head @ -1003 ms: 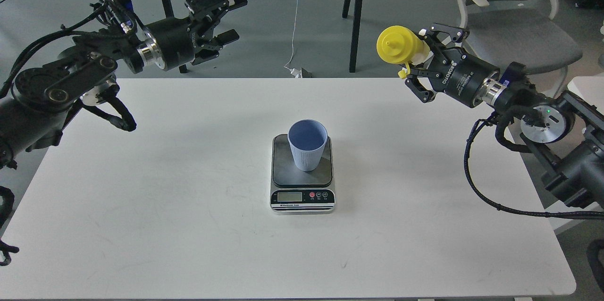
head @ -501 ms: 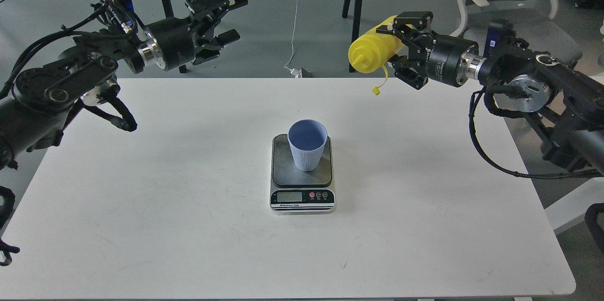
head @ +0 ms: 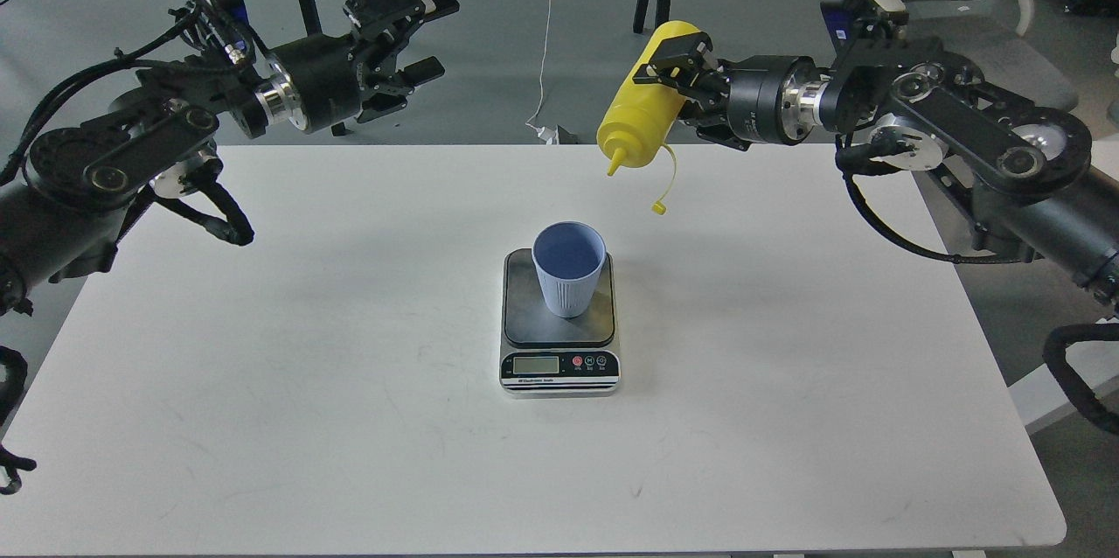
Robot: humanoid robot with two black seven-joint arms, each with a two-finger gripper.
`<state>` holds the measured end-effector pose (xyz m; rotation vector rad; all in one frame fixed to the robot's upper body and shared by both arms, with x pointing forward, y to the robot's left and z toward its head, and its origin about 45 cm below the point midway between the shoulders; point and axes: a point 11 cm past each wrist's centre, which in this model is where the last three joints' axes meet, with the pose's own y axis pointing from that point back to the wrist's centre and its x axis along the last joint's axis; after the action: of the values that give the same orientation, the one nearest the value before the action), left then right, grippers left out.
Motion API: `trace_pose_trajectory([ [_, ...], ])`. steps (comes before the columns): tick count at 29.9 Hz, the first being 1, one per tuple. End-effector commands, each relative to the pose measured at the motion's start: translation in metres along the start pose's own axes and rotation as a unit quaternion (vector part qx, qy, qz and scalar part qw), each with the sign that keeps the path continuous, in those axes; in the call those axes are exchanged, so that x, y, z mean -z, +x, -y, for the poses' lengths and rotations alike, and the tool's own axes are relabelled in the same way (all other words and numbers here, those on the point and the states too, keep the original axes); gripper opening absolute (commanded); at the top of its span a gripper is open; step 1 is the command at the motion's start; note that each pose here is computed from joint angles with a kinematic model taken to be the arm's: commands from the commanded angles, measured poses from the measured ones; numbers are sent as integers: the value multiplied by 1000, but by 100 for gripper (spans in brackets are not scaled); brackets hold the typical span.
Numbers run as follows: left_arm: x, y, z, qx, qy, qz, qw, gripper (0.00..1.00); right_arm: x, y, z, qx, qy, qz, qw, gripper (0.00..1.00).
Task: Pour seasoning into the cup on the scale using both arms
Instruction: 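Tilt the yellow bottle upside down over the blue cup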
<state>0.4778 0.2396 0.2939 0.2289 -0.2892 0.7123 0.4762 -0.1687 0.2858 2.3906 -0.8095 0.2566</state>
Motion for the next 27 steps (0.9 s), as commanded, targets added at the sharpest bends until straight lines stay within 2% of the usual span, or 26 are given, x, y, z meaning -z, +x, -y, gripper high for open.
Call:
trace_pose_trajectory([
  [1,0,0,0,0,0,0,1000,99,9,-13,13,16,-11,-52,998,14],
  [27,2,1,-4,1,3,1,1000,99,34,-35,38,41,-49,-223,973,14],
])
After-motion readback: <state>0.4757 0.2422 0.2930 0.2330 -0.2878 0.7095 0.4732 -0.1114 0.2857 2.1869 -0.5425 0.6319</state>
